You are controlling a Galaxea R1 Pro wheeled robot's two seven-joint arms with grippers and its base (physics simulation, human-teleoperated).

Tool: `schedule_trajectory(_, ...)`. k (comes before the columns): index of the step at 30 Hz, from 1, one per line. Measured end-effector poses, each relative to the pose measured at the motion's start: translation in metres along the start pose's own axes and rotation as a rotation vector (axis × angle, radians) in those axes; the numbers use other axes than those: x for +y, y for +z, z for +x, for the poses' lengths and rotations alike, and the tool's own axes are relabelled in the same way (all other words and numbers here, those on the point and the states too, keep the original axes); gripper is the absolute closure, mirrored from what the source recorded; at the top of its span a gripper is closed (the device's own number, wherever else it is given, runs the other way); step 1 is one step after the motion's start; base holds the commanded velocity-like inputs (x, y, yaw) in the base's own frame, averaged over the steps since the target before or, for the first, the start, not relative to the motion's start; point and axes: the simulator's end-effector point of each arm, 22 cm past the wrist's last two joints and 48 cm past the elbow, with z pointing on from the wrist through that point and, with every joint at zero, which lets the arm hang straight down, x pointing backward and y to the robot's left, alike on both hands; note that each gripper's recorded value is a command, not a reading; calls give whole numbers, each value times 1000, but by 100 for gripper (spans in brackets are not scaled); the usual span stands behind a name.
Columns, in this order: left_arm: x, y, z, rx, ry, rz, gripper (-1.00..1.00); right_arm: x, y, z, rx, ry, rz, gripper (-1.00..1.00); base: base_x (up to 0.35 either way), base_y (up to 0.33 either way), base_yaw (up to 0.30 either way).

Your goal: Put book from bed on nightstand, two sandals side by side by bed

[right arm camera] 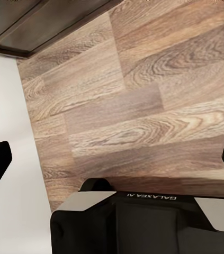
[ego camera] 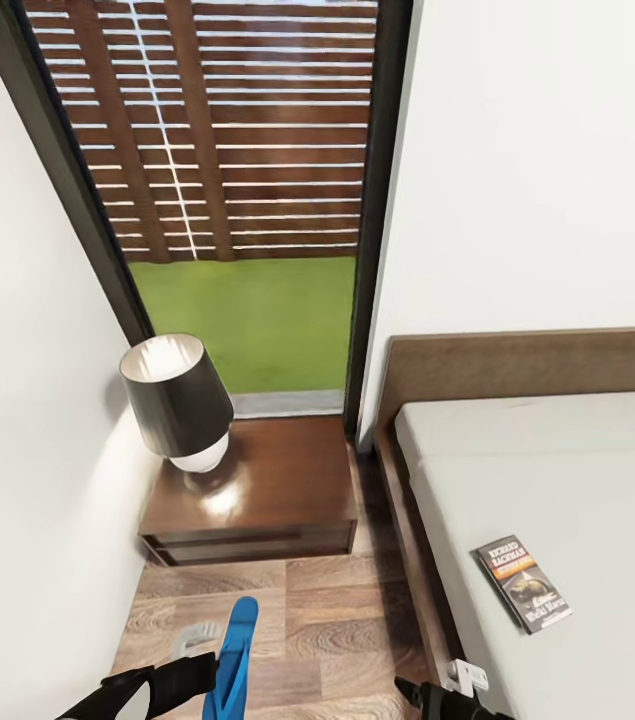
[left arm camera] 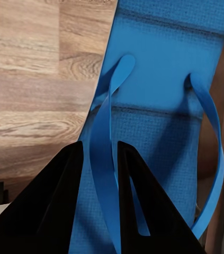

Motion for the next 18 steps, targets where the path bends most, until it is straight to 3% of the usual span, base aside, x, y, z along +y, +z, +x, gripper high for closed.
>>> schedule_trajectory(18, -5, -6, -12, -27, 10, 6, 100, 7, -4, -12, -24, -13, -10, -100, 0, 0, 0)
